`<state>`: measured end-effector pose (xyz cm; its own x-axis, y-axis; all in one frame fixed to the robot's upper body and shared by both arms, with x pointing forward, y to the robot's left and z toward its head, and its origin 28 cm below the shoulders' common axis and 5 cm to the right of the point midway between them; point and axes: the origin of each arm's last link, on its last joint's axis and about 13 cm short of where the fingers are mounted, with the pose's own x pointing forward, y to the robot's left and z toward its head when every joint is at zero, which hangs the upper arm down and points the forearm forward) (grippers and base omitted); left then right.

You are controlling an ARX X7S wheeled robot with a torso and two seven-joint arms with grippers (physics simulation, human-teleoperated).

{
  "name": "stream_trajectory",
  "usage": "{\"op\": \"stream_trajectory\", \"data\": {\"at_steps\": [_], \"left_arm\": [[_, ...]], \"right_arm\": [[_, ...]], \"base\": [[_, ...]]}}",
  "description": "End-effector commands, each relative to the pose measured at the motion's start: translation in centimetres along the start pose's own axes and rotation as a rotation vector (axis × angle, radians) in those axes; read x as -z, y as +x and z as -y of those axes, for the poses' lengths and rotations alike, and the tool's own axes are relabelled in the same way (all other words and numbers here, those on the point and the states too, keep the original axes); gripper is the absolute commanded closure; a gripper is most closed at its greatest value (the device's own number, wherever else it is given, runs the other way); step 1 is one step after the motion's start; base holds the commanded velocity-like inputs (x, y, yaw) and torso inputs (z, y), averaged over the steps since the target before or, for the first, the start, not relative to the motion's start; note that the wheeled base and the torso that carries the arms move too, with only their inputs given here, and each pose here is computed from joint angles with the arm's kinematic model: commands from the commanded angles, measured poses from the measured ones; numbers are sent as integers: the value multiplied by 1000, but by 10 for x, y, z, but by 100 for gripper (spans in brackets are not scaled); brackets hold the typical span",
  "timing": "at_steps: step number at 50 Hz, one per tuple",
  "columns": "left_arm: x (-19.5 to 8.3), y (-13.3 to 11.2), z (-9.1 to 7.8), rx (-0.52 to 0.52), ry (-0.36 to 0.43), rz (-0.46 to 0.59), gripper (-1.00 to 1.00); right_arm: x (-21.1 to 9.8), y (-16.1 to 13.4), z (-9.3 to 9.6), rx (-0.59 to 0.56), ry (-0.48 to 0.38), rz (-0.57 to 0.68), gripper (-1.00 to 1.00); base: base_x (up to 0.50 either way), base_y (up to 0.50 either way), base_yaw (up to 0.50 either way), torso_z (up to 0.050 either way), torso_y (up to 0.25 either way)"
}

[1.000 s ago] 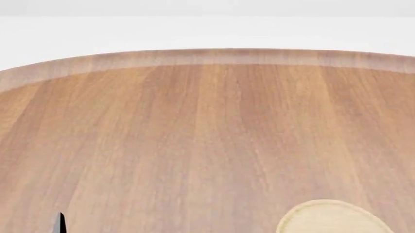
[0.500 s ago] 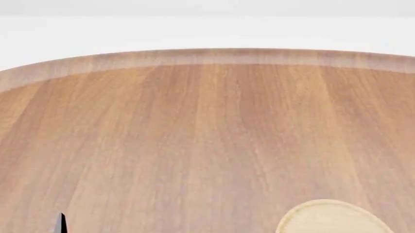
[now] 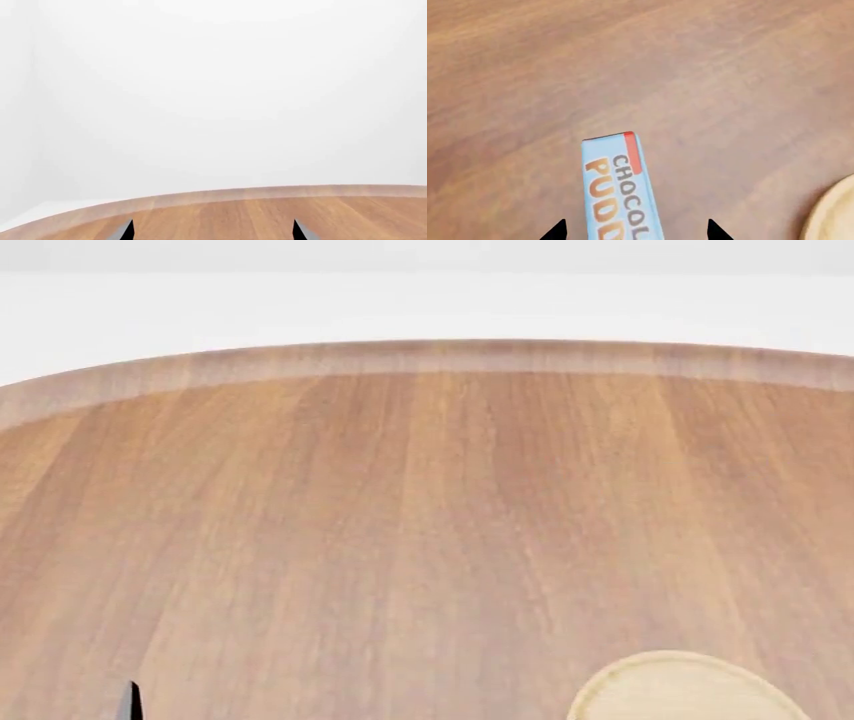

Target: Put the chocolate pudding to the left of the plate.

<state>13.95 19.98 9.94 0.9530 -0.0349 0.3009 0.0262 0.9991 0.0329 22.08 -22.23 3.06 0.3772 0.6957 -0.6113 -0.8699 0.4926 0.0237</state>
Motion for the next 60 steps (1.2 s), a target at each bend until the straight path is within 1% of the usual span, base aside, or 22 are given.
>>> {"op": "stream_trajectory", "data": {"at_steps": [1,7,18,34,35,41,47,52,55,60], "left_arm": [[0,0,0,0,1,0,-100],[1,0,1,3,2,-1,-100],[1,-1,1,6,2,-2,-100],[1,-1,2,14,2,-3,-100],[2,-1,2,13,2,-3,-100],[1,-1,2,14,2,-2,-100],[0,0,1,11,2,-2,-100],[1,0,1,10,3,-3,-100],[0,0,1,11,3,-2,-100],[1,0,2,14,5,-5,-100]], "right_arm": [[10,8,4,-4,45,-4,-100],[12,8,3,-15,48,3,-100],[21,17,1,-14,43,-19,-100],[26,22,0,-29,69,-30,-100],[25,21,1,-27,70,-27,100],[21,21,0,-27,59,-26,100],[13,19,4,-12,45,-23,100],[6,17,6,-5,19,-20,100],[-3,13,7,6,-17,-12,100],[-21,6,10,17,-46,12,100]], "base": [[0,0,0,0,0],[0,0,0,0,0],[0,0,0,0,0],[0,0,0,0,0],[0,0,0,0,0],[0,0,0,0,0],[0,0,0,0,0],[0,0,0,0,0],[0,0,0,0,0],[0,0,0,0,0]]}}
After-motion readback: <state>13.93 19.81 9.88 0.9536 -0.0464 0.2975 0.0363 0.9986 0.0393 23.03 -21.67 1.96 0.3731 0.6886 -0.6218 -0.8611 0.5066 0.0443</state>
